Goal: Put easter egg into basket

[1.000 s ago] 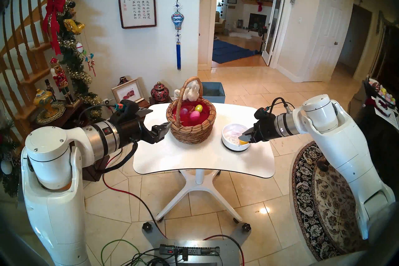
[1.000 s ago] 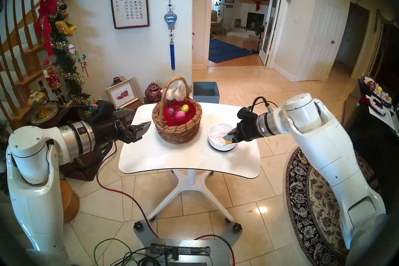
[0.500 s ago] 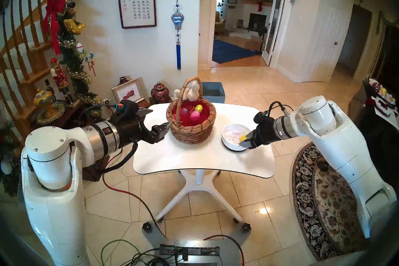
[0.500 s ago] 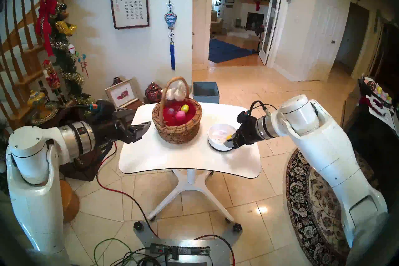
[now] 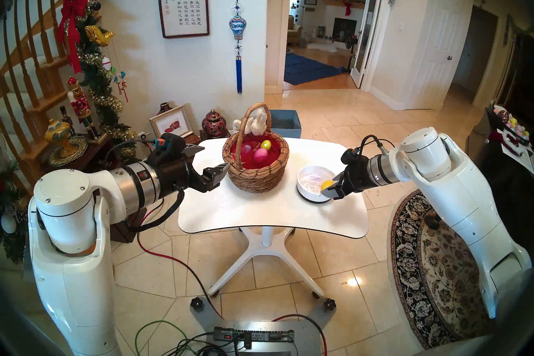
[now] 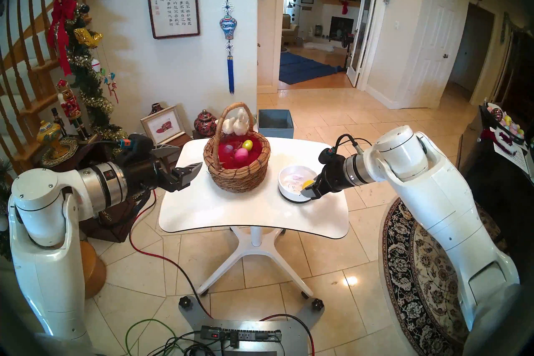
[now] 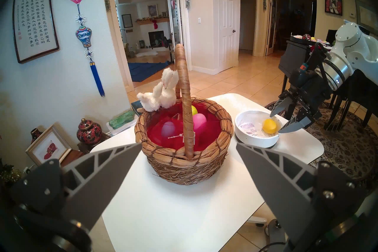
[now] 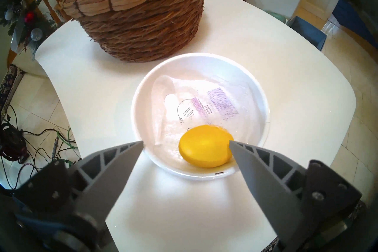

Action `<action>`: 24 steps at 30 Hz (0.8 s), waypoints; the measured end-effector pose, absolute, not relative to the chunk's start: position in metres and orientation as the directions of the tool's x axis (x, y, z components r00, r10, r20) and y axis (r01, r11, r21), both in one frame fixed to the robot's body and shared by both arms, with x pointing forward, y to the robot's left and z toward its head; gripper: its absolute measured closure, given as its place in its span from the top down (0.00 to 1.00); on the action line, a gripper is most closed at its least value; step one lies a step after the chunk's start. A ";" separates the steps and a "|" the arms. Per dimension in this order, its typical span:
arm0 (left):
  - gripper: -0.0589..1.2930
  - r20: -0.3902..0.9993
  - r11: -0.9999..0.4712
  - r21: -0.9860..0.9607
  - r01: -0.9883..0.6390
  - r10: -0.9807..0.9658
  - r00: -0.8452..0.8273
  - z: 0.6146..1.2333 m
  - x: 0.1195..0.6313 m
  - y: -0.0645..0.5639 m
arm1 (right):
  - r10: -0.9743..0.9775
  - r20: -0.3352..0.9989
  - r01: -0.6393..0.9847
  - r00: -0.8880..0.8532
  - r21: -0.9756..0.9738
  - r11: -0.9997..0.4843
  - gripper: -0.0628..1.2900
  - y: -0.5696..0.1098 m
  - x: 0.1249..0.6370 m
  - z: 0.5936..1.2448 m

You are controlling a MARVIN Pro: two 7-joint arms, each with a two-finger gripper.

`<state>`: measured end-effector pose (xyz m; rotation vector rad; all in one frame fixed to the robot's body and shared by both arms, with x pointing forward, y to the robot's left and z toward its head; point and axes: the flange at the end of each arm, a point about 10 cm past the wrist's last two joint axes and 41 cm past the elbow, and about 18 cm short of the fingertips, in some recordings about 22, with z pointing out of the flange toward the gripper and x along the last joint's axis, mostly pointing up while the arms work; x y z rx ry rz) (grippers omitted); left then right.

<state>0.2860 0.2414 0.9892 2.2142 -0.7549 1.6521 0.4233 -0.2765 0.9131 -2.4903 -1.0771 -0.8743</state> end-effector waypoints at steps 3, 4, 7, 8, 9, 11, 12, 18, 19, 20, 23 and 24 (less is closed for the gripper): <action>0.98 0.947 -0.825 -0.086 -0.558 -0.242 0.211 0.989 0.286 0.241 | 0.558 0.633 0.733 0.536 -0.023 -0.680 0.89 -0.277 0.423 0.913; 0.98 0.947 -0.825 -0.086 -0.558 -0.242 0.211 0.989 0.286 0.241 | 0.558 0.633 0.733 0.537 -0.023 -0.680 0.89 -0.277 0.423 0.913; 0.98 0.947 -0.825 -0.086 -0.558 -0.242 0.211 0.989 0.286 0.241 | 0.552 0.635 0.730 0.540 -0.027 -0.683 0.89 -0.278 0.424 0.913; 0.98 0.947 -0.825 -0.086 -0.558 -0.242 0.211 0.989 0.286 0.241 | 0.550 0.635 0.729 0.542 -0.030 -0.684 0.89 -0.278 0.424 0.913; 0.98 0.947 -0.825 -0.086 -0.558 -0.242 0.211 0.989 0.286 0.241 | 0.548 0.636 0.728 0.544 -0.033 -0.685 0.89 -0.278 0.424 0.912; 0.98 0.947 -0.825 -0.086 -0.558 -0.242 0.211 0.989 0.286 0.241 | 0.543 0.635 0.725 0.550 -0.040 -0.688 0.89 -0.279 0.425 0.911; 0.98 0.947 -0.825 -0.086 -0.558 -0.242 0.211 0.989 0.286 0.241 | 0.538 0.634 0.722 0.555 -0.045 -0.691 0.89 -0.280 0.425 0.910; 0.98 0.947 -0.825 -0.086 -0.558 -0.242 0.211 0.989 0.286 0.241 | 0.524 0.630 0.711 0.573 -0.064 -0.701 0.89 -0.283 0.427 0.906; 0.98 0.947 -0.825 -0.086 -0.558 -0.242 0.211 0.989 0.286 0.241 | 0.522 0.630 0.710 0.575 -0.066 -0.701 0.88 -0.283 0.428 0.906; 0.98 0.947 -0.825 -0.086 -0.558 -0.242 0.211 0.989 0.286 0.241 | 0.521 0.630 0.709 0.576 -0.068 -0.702 0.88 -0.282 0.428 0.906; 0.98 0.947 -0.825 -0.086 -0.558 -0.242 0.211 0.989 0.286 0.241 | 0.520 0.629 0.709 0.579 -0.072 -0.702 0.88 -0.282 0.430 0.906; 0.98 0.947 -0.825 -0.086 -0.558 -0.242 0.211 0.989 0.286 0.241 | 0.520 0.629 0.709 0.579 -0.073 -0.702 0.88 -0.281 0.430 0.905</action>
